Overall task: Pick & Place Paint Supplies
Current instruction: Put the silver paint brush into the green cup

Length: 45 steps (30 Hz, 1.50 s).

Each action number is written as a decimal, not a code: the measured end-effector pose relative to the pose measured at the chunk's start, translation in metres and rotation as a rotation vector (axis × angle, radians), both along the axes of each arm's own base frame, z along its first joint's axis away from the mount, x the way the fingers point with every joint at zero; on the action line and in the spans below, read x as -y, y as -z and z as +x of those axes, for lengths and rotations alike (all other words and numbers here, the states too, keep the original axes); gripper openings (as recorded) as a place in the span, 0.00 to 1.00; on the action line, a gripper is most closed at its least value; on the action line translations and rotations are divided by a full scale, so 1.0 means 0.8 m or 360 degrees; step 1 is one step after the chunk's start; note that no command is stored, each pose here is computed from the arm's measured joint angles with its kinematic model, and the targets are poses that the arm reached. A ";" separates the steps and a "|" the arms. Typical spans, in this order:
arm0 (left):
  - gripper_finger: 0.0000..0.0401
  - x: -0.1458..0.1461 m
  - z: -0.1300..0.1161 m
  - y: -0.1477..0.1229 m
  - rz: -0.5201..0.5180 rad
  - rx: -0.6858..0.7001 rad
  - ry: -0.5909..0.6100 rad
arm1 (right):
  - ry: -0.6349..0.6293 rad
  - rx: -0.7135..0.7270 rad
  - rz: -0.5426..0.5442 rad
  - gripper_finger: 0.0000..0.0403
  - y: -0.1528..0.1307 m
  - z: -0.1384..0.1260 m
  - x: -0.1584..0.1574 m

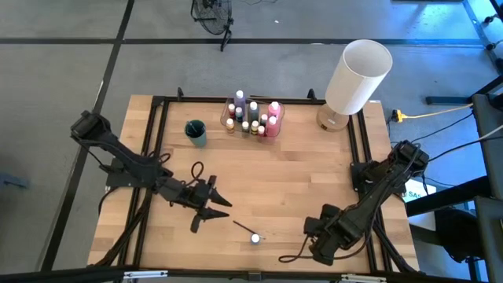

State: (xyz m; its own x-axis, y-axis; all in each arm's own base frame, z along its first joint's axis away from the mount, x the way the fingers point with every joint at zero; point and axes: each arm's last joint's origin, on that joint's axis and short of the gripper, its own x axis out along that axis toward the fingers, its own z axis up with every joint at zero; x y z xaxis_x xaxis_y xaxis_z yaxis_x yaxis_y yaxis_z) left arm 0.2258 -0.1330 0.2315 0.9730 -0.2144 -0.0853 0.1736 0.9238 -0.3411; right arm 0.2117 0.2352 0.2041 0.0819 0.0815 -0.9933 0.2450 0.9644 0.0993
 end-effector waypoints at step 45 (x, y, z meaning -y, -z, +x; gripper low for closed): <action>0.37 0.001 0.000 0.002 0.0395 0.0077 0.0044 | -0.0032 -0.0184 -0.0030 0.82 0.069 0.032 -0.003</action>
